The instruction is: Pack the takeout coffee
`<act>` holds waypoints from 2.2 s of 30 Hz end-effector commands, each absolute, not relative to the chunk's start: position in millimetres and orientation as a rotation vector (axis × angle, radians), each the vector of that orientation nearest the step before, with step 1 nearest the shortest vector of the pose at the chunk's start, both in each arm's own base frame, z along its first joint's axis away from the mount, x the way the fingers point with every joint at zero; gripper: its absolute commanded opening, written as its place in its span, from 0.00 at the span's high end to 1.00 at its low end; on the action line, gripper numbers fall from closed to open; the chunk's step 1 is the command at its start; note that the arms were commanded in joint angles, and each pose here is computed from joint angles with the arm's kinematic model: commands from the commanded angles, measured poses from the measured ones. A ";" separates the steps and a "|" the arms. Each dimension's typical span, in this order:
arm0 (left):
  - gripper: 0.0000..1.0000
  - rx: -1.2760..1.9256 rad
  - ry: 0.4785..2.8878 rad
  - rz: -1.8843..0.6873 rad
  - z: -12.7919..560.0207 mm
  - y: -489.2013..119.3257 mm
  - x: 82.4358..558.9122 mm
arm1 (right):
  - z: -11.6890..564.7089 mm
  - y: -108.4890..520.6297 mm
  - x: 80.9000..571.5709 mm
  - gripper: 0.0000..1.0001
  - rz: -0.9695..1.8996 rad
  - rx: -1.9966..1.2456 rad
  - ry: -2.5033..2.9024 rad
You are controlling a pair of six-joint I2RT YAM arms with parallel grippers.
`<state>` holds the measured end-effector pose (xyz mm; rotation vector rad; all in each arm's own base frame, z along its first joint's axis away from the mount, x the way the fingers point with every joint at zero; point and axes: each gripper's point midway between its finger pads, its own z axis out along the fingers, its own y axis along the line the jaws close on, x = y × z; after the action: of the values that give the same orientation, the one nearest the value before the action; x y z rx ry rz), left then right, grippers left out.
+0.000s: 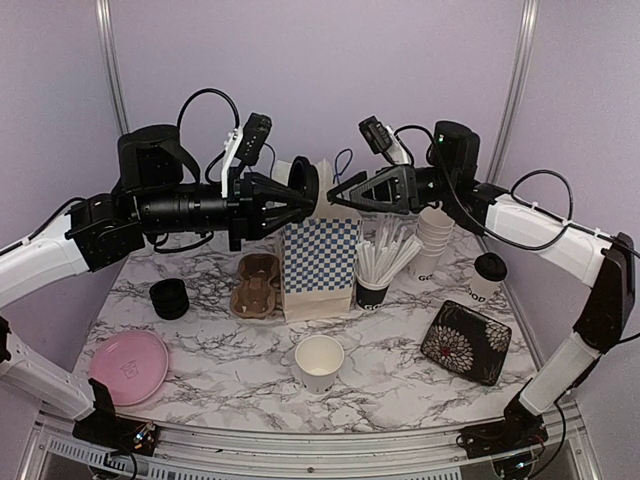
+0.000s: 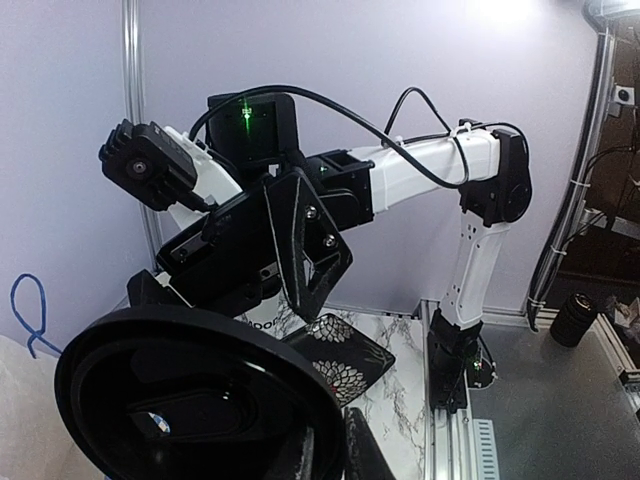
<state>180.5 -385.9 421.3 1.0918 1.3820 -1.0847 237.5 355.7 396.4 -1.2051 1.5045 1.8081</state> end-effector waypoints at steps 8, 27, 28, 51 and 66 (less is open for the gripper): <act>0.89 1.081 1.290 -1.179 438.9 -388.4 172.9 | 422.8 371.8 223.1 0.01 1.834 -1.261 1.417; 0.86 1.116 1.337 -1.190 417.4 -402.7 179.0 | 421.2 387.6 209.5 0.01 1.847 -1.325 1.382; 0.87 1.118 1.338 -1.191 416.6 -403.5 179.3 | 421.8 387.4 208.6 0.02 1.846 -1.327 1.379; 0.51 1.018 1.577 -0.935 373.6 -380.1 211.8 | 397.1 380.3 237.5 0.25 1.781 -1.275 1.447; 0.44 0.887 1.876 -0.477 290.8 -342.2 265.5 | 370.1 342.1 286.6 0.15 1.476 -1.213 1.540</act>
<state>241.8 -375.0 329.2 0.9626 1.7263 -0.7399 278.1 362.9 357.8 -1.2000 1.5749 1.6629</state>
